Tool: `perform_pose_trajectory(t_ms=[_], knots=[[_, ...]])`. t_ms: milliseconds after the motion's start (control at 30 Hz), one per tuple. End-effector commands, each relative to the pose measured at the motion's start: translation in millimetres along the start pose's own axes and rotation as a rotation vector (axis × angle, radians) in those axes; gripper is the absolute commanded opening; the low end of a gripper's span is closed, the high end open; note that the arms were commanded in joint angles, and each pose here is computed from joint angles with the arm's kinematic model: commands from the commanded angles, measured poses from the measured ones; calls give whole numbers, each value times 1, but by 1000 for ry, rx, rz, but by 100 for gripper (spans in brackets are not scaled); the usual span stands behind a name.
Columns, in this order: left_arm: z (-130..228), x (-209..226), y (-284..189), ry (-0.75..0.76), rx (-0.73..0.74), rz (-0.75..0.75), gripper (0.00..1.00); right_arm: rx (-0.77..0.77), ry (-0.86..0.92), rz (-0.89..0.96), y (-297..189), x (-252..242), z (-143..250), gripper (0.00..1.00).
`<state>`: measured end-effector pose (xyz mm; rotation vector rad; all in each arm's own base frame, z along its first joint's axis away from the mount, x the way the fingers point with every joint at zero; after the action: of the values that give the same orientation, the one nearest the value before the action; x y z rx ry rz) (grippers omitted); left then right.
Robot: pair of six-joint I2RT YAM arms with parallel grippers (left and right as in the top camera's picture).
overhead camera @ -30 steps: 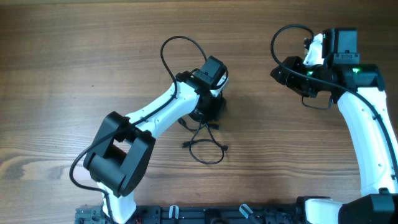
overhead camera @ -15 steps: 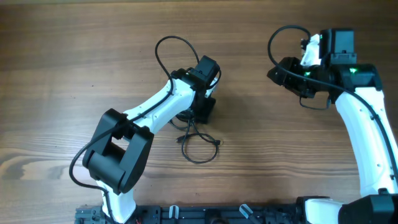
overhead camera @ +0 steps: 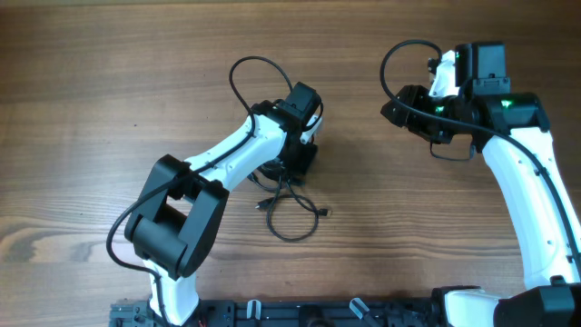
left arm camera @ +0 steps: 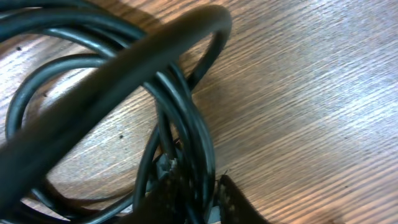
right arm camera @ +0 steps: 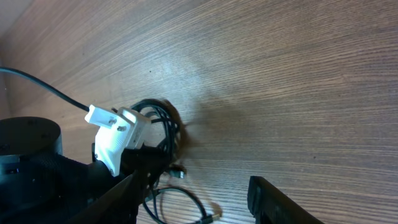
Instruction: Untangle cables
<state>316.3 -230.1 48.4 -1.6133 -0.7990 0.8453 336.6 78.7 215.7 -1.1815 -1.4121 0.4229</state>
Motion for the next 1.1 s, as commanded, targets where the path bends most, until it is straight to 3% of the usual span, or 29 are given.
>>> perform_pose_trajectory(t_ms=[0,100,233,400,567,633,867,1067], knots=[[3,-8,6,-20,22,53,6,0,-26,-16,1,4,-3,58],[1,-9,-1,-60,16,77,4,-4,-28,-19,1,5,-4,58],[-15,-13,-49,-90,-60,229,4,2,-53,-108,0,20,-5,59],[-29,-12,-175,-146,-316,853,4,19,-140,-257,3,61,3,61],[-23,9,-231,-160,-413,1225,4,25,-171,-323,6,86,11,62],[-22,12,-240,-153,-430,1276,4,10,-226,-389,4,102,11,62],[-23,-2,-230,-136,-394,1234,4,-68,-501,-514,-1,140,16,63],[-23,-11,-226,-132,-368,1224,4,-88,-486,-495,1,139,12,62]])
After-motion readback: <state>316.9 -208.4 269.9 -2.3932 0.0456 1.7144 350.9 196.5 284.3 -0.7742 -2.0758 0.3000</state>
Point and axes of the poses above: each gripper's point midway between its finger pads, its own y axis out along the fingers, its own x axis along the line the jaws close on, z = x × y, the point moved 3 cm from there along -y, back along the fingers, and after that the axes turned 3 degrees about y, right-handed, at the moved point
